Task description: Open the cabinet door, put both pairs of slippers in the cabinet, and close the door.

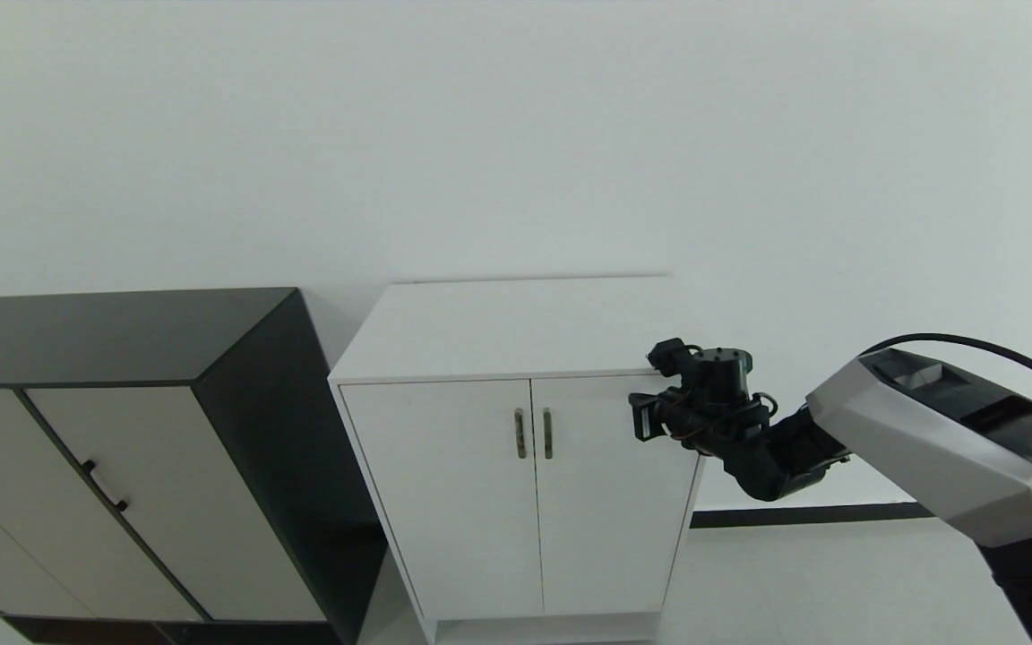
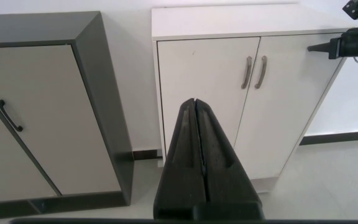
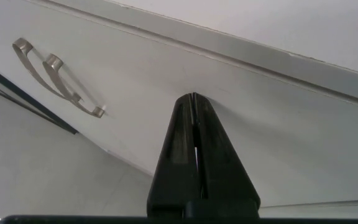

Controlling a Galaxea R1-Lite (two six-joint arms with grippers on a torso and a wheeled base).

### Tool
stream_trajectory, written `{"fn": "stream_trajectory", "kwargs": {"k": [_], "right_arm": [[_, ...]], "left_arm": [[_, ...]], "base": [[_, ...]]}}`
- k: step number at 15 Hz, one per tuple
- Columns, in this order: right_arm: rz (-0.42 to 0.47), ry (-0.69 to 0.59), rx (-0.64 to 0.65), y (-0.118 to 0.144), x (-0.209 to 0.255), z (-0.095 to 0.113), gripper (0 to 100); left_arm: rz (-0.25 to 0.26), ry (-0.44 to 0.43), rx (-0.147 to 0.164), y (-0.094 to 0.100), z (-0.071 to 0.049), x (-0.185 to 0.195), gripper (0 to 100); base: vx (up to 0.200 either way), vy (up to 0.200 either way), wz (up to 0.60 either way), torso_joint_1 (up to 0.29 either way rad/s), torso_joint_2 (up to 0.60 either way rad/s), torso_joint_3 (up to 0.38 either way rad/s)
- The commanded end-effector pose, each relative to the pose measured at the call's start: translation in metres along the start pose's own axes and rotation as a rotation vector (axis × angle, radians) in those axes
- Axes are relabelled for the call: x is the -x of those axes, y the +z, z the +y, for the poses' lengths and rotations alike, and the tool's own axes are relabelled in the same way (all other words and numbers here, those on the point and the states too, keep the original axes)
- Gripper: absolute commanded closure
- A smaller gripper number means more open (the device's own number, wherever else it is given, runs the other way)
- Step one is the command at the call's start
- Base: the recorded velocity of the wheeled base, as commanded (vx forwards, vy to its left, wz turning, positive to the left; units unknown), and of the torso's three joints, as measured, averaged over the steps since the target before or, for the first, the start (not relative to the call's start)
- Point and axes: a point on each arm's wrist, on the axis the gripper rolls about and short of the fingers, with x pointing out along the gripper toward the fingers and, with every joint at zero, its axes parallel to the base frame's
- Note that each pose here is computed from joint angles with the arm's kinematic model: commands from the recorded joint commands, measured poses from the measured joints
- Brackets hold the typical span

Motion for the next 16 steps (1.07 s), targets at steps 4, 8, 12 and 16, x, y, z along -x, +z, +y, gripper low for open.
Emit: {"fn": "stream_trajectory", "kwargs": {"k": [4, 8, 12, 16], "right_arm": [[-0.001, 0.0, 0.0, 0.001, -0.002, 0.0, 100], [0.008, -0.003, 0.0, 0.004, 0.009, 0.0, 100], [-0.004, -0.003, 0.001, 0.016, 0.033, 0.001, 100], [0.014, -0.007, 0.0, 0.014, 0.083, 0.004, 100]], "left_arm": [[0.001, 0.0, 0.0, 0.0, 0.0, 0.0, 100], [0.001, 0.0, 0.0, 0.0, 0.0, 0.0, 100], [0.001, 0.0, 0.0, 0.0, 0.0, 0.0, 100], [0.001, 0.0, 0.0, 0.0, 0.0, 0.0, 100]], "base": [[0.0, 0.0, 0.0, 0.0, 0.0, 0.0], [0.0, 0.0, 0.0, 0.0, 0.0, 0.0], [0.0, 0.0, 0.0, 0.0, 0.0, 0.0], [0.0, 0.0, 0.0, 0.0, 0.0, 0.0]]}}
